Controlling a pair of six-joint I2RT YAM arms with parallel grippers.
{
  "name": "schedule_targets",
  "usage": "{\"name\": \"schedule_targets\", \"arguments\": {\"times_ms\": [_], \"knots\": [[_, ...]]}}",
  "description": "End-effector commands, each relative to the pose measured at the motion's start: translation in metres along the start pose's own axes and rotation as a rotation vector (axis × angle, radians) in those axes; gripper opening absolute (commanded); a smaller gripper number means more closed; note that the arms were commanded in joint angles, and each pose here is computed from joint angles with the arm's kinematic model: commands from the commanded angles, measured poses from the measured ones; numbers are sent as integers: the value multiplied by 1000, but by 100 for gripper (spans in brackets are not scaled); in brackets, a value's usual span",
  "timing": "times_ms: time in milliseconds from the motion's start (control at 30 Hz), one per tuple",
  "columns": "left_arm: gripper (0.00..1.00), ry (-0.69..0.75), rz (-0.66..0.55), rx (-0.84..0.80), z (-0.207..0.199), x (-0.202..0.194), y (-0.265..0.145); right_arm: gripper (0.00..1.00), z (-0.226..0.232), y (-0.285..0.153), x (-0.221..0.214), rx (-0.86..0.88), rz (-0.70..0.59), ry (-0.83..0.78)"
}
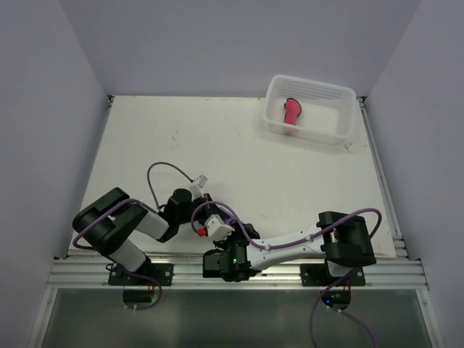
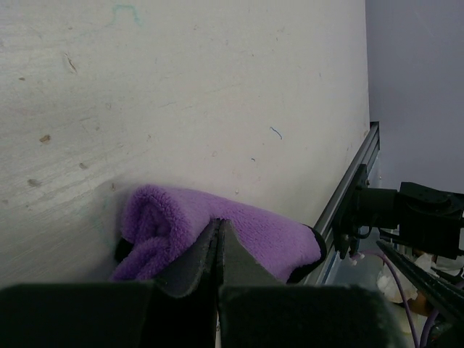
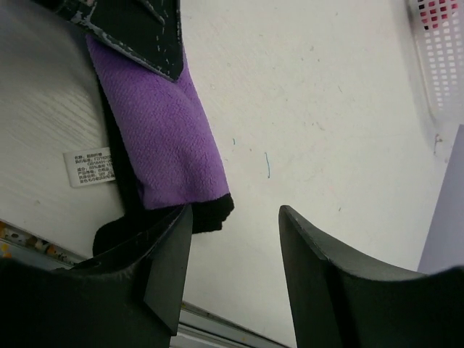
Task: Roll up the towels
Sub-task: Roll the towel, then place the rolled towel into the container
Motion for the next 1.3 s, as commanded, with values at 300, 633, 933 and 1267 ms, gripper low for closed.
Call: {"name": "schedule_targets", "arguments": {"times_ms": [300, 633, 933, 1267], "knots": [[0, -27, 81, 198, 35, -26, -5, 55, -23, -19, 9, 258, -136, 355], [0, -23, 76, 203, 35, -26, -7, 60, -40, 10, 20, 641, -3, 644], [0, -21, 76, 199, 34, -26, -7, 61, -25, 44, 12, 778, 154, 670], [0, -19, 76, 197, 35, -27, -8, 61, -9, 75, -10, 793, 249, 695]]}}
Point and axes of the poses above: each gripper's point midway between its finger pads, its own y axis out along the fingers, its own z axis along the line the jaws close on, x = y × z, the point moved 8 cm from there along -y, back along the fingers, and after that the axes turned 8 degrees about y, right-handed, at the moved point
